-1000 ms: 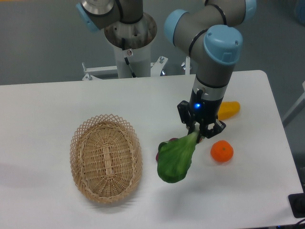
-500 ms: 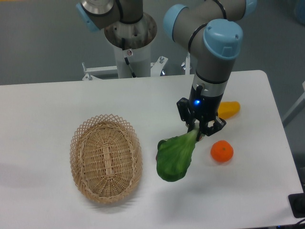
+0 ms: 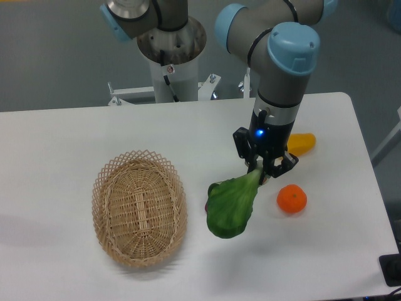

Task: Pick up the green vegetable from the table
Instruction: 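Hold the bok choy raised above the table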

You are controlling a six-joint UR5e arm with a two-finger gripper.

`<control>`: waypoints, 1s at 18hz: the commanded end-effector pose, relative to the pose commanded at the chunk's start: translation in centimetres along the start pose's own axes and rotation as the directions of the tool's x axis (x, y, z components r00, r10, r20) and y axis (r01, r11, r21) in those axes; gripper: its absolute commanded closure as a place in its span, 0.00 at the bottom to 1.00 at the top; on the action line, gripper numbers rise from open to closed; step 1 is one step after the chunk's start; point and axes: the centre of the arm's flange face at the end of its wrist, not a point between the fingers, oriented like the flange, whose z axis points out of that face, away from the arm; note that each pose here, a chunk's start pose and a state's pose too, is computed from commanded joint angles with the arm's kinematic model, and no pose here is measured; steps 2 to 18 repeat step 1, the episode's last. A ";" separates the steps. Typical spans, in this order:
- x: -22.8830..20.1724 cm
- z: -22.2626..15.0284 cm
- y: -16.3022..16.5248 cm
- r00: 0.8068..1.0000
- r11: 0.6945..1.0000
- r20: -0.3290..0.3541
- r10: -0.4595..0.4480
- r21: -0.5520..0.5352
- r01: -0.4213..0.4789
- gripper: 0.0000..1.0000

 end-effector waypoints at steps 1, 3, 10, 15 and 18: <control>0.0 0.0 0.0 1.000 1.000 0.000 0.000 0.000 0.000 0.70; 0.0 0.0 0.0 1.000 1.000 0.000 0.000 0.000 0.000 0.70; 0.0 0.0 0.0 1.000 1.000 0.000 0.000 0.000 0.000 0.70; 0.0 0.0 0.0 1.000 1.000 0.000 0.000 0.000 0.000 0.70; 0.0 0.0 0.0 1.000 1.000 0.000 0.000 0.000 0.000 0.70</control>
